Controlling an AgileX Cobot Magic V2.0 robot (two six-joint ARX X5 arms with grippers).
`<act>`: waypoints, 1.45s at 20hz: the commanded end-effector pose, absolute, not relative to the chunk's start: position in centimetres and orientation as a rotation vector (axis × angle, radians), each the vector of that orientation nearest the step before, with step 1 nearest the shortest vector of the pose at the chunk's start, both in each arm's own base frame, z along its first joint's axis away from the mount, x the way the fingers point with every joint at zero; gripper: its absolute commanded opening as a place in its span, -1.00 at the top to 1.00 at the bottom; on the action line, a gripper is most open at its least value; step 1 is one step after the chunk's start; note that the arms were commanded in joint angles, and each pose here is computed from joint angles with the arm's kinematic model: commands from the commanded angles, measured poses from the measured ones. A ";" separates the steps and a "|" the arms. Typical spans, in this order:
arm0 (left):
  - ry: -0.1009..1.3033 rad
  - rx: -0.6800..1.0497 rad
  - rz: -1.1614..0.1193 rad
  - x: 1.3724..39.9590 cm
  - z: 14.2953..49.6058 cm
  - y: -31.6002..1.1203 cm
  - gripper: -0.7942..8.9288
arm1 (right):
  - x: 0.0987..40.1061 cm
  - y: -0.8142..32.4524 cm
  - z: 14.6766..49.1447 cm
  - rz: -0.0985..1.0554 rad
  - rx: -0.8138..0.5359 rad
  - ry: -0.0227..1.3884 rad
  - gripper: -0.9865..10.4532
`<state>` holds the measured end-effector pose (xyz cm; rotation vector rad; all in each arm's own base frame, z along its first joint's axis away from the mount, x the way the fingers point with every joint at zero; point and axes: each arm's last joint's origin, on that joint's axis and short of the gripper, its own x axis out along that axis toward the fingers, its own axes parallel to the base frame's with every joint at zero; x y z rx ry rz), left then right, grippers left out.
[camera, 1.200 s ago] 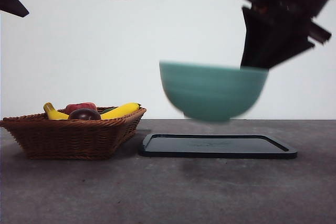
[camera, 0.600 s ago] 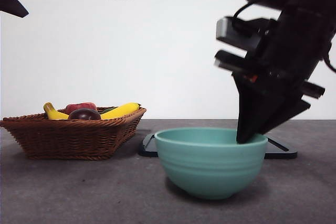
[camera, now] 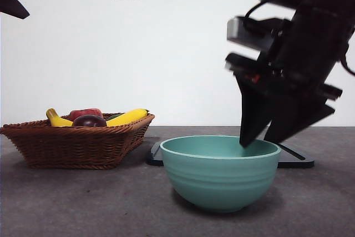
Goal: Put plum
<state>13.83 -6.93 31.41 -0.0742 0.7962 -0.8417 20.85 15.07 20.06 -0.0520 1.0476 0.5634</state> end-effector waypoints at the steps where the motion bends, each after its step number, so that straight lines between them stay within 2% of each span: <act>1: 0.770 -0.064 -0.854 14.0 32.0 -7.1 0.00 | 20.5 15.0 21.9 0.577 -0.026 0.972 0.46; 6: 0.769 -0.064 -0.854 13.9 32.0 -7.1 0.00 | 17.7 13.0 26.2 0.623 0.020 0.832 0.45; 11: 0.770 -0.064 -0.854 14.0 32.0 -7.1 0.00 | 13.6 10.2 29.0 0.659 0.045 0.775 0.45; 18: 0.771 -0.066 -0.854 14.0 32.0 -7.1 0.00 | 9.7 8.0 29.9 0.813 0.095 0.821 0.45; 29: 0.771 -0.067 -0.853 13.9 32.0 -7.1 0.00 | 9.4 7.8 29.9 0.812 0.092 0.833 0.45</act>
